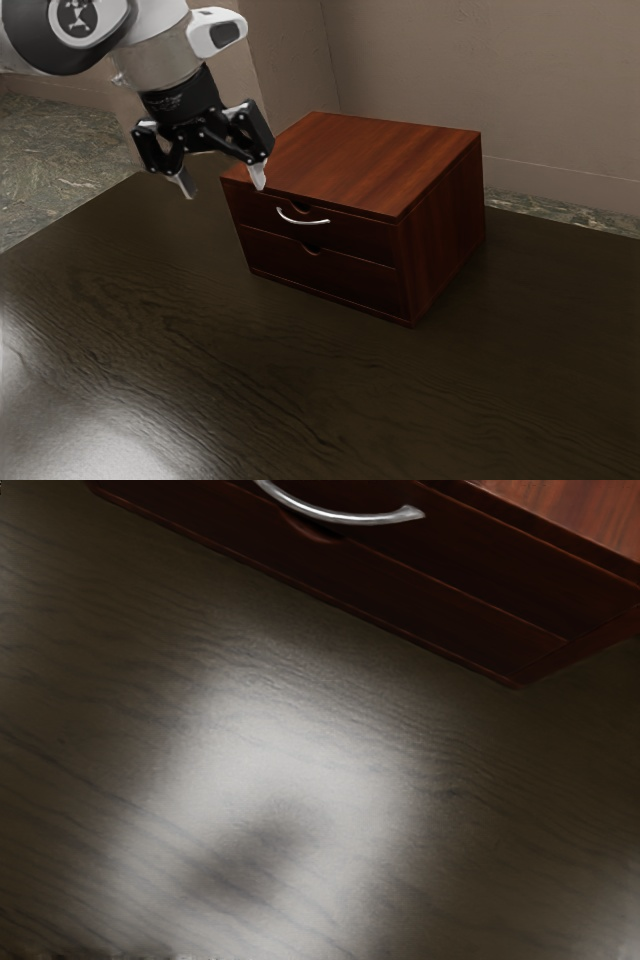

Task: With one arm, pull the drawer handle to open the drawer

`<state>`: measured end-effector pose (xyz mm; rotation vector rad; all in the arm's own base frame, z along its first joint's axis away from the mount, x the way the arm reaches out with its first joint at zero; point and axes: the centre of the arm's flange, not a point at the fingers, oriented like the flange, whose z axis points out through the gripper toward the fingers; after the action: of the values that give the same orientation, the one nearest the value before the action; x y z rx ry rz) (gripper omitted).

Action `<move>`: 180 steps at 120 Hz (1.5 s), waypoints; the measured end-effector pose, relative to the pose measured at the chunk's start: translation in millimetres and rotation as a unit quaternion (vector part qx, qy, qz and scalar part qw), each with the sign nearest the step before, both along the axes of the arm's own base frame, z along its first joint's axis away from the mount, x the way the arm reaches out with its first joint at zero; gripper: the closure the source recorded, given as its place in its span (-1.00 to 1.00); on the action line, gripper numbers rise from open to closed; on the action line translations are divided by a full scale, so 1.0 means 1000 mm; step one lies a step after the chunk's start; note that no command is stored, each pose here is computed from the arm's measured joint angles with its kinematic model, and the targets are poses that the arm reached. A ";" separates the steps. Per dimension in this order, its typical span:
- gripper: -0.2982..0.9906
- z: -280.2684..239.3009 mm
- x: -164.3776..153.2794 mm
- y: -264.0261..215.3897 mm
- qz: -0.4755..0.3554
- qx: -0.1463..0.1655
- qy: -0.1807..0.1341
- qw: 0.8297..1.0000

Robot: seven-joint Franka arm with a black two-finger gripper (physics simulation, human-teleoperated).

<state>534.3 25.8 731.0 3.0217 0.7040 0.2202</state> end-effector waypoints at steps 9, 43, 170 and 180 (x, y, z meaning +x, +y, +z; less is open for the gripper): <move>-0.54 -0.003 0.006 -0.012 0.051 -0.011 -0.007 0.999; -0.54 -0.083 0.046 -0.022 0.222 -0.040 0.007 0.974; -0.54 -0.163 0.056 0.050 0.519 -0.159 -0.141 0.828; -0.54 -0.164 0.058 0.050 0.525 -0.164 -0.144 0.823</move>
<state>592.6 75.5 567.0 1.8989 2.0080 0.4809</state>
